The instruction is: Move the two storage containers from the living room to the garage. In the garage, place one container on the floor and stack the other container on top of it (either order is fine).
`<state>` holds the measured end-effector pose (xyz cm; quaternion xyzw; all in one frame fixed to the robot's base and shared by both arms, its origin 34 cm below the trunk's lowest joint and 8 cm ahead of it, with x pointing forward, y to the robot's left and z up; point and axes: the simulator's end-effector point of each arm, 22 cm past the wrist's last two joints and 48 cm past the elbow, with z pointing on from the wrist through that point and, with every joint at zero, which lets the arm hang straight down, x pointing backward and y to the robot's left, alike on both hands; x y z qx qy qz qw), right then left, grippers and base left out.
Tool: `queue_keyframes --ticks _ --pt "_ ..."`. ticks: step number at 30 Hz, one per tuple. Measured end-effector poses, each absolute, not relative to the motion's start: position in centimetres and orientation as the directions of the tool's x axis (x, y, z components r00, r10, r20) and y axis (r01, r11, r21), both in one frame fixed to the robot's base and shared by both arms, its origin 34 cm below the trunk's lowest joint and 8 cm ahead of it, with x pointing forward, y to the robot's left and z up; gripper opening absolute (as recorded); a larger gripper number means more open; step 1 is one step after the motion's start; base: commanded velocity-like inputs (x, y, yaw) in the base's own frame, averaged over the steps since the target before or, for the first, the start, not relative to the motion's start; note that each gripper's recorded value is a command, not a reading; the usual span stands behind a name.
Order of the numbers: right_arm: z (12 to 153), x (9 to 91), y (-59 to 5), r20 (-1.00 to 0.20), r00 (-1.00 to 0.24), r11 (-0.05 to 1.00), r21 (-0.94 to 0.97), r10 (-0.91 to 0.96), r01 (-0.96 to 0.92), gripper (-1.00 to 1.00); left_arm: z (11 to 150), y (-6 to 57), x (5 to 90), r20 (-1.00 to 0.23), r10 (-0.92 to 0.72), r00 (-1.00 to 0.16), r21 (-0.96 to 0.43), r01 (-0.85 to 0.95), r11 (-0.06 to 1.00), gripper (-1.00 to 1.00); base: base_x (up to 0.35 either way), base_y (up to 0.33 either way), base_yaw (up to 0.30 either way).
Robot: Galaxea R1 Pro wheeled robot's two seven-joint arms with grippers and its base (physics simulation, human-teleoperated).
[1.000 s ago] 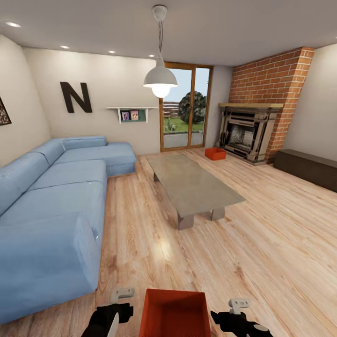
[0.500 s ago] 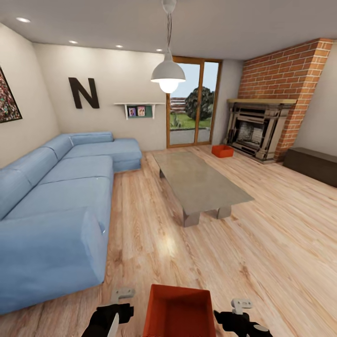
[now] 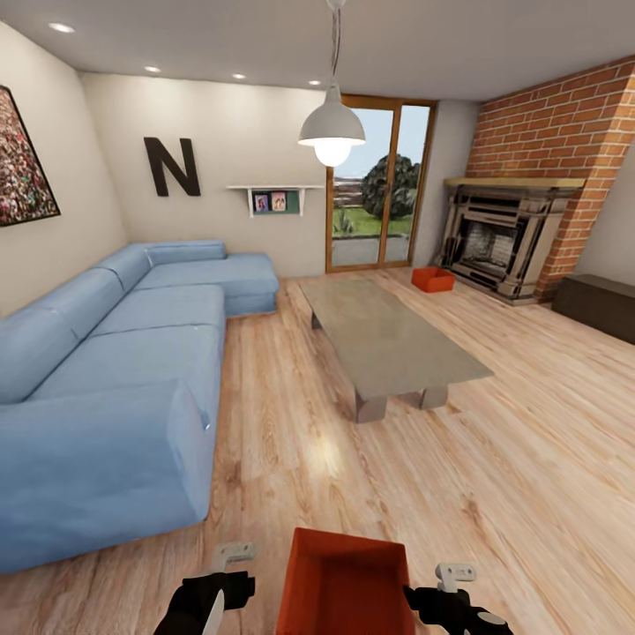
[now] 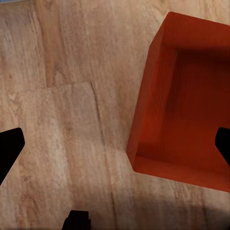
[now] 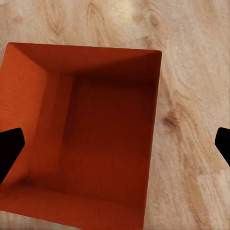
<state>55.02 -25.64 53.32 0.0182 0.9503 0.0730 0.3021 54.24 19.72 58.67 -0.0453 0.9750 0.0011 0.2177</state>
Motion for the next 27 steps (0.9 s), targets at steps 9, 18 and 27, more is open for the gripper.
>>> queue_keyframes --ticks 9,18,27 --pt "52.7 54.6 -25.6 -0.56 -0.825 0.989 0.15 0.078 -0.008 1.0 60.1 19.8 57.1 -0.453 -0.082 -0.888 -0.014 -0.085 0.996 1.0 0.0 0.0 0.107" --pt "52.2 54.2 -25.5 -0.548 -0.833 0.989 0.151 0.078 -0.007 1.0 59.4 19.0 56.6 -0.405 -0.068 -0.912 -0.031 -0.061 0.998 1.0 0.0 0.0 0.106" --pt "51.6 53.8 -25.5 -0.537 -0.84 0.988 0.152 0.079 -0.004 1.0 58.6 17.1 56.0 -0.386 -0.04 -0.921 -0.072 -0.014 0.997 1.0 0.0 0.0 0.086"
